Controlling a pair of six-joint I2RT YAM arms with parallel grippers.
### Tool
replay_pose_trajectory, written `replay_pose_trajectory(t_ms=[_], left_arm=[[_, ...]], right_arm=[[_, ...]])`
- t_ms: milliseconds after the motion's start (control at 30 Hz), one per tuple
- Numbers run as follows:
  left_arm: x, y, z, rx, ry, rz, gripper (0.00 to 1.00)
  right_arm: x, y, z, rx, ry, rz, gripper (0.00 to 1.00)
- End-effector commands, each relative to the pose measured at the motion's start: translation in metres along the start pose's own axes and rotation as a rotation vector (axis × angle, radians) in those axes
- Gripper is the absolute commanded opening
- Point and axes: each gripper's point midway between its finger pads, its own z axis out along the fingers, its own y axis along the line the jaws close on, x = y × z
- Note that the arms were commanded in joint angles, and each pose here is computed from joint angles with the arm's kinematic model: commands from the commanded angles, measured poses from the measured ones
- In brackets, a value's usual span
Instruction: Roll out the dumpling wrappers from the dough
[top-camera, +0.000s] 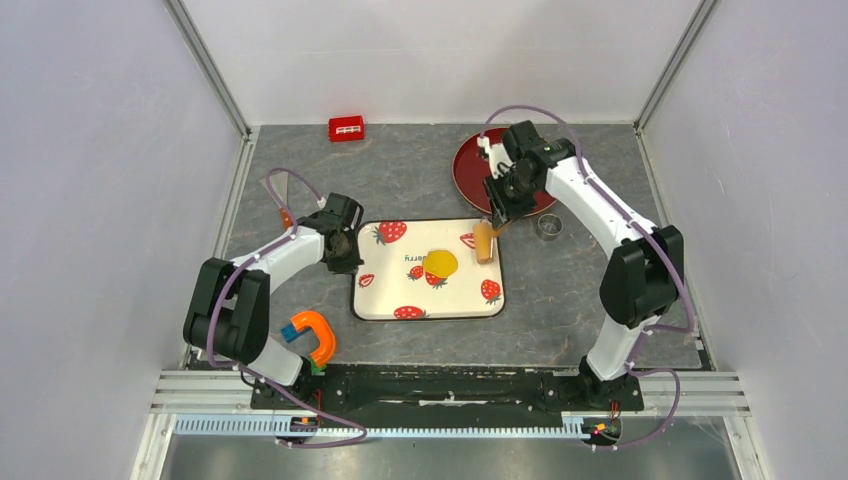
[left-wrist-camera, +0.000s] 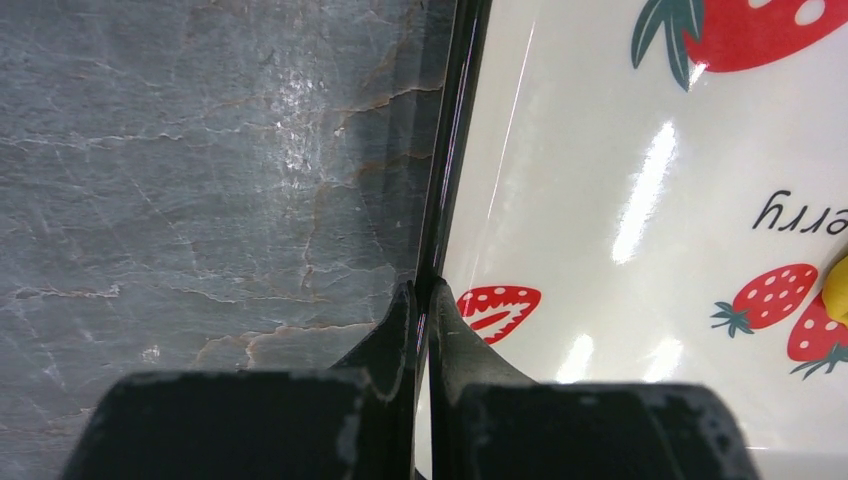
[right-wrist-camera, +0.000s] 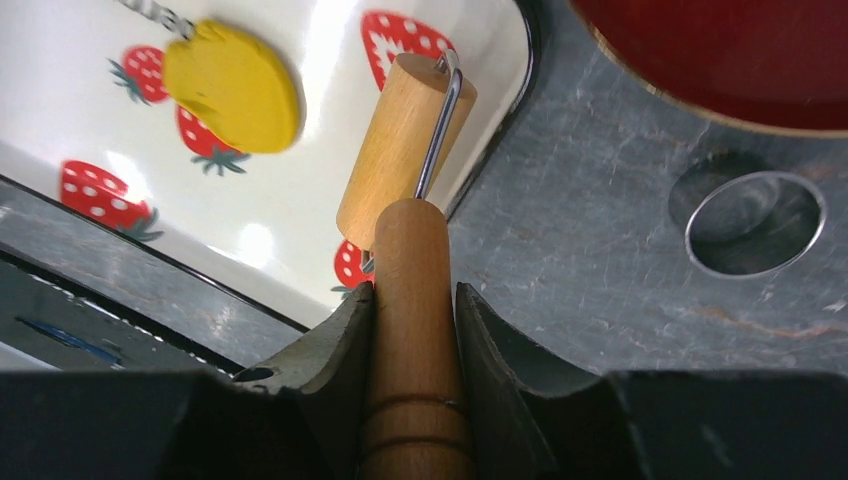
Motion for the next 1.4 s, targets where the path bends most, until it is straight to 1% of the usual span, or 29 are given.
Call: replay_pose_trajectory(t_ms=[0, 100, 200, 367, 467, 733, 933, 1033, 1200, 1367], left_arm=[[0.031, 0.039, 0.007, -0.140, 0.105, 0.111, 0.02], [0.032, 0.036, 0.008, -0.121, 0.116, 0.123, 0.02], [0.034, 0.031, 0.010, -0.098, 0.124, 0.126, 0.02], [0.040, 0.017, 0.014, -0.026, 0.151, 0.141, 0.02], [0.042, 0.014, 0.014, -0.012, 0.158, 0.148, 0.02], [0.047, 0.010, 0.015, 0.001, 0.173, 0.156, 0.02], [0.049, 0.009, 0.015, 0.005, 0.179, 0.156, 0.02], [0.050, 0.008, 0.015, 0.005, 0.179, 0.151, 0.02], [0.053, 0.008, 0.016, 0.004, 0.183, 0.142, 0.02], [0.057, 0.007, 0.017, 0.004, 0.191, 0.133, 0.02]], right_arm=[[-0.057, 0.022, -0.038, -0.093, -0.199, -0.053, 0.00], [-0.068, 0.032, -0.045, -0.141, -0.230, -0.051, 0.00], [-0.073, 0.045, -0.041, -0.187, -0.237, -0.051, 0.00], [-0.068, 0.072, -0.016, -0.199, -0.172, -0.109, 0.00], [-0.065, 0.080, -0.001, -0.185, -0.134, -0.140, 0.00], [-0.062, 0.098, 0.026, -0.202, -0.085, -0.194, 0.00], [-0.031, 0.086, 0.048, -0.123, 0.011, -0.242, 0.00], [-0.012, 0.084, 0.059, -0.115, 0.059, -0.252, 0.00], [0.003, 0.088, 0.072, -0.103, 0.095, -0.279, 0.00], [0.038, 0.074, 0.088, -0.039, 0.199, -0.307, 0.00]])
